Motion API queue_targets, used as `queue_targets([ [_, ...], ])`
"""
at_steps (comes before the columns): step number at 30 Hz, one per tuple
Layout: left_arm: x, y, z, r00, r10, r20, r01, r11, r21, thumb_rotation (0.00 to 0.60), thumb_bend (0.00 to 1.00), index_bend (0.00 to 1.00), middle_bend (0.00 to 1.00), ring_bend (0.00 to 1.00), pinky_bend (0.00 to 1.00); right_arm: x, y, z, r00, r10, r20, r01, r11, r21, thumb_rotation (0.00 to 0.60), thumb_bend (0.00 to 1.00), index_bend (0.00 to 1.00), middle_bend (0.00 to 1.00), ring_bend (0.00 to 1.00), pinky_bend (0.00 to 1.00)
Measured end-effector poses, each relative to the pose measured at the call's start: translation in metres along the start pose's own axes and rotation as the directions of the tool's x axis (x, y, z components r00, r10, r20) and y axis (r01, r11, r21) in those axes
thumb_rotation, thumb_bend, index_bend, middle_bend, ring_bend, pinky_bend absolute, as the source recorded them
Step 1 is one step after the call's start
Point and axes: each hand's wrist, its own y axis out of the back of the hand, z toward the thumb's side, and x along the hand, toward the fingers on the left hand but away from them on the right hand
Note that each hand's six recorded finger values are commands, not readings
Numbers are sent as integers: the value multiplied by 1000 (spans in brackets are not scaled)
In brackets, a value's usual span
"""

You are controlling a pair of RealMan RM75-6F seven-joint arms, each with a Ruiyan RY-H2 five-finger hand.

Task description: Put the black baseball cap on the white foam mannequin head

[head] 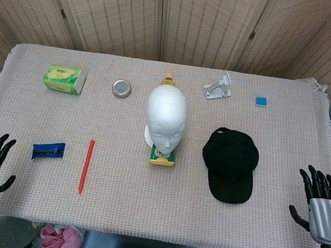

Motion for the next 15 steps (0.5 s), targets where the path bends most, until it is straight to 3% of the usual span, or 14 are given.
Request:
queue_targets([
  [10,-4,5,6,1000,3,17,-3,1000,-22,600,310,0,0,0,169,2,-8,6,1000,26,-17,-26,1000,6,600,182,0,0,0,0],
  [15,-10,12,12,999,22,49,-20,999,-41,600,310,0,0,0,168,1,-17,16,998,13,-68,-12,1000,12,600,197,0,0,0,0],
])
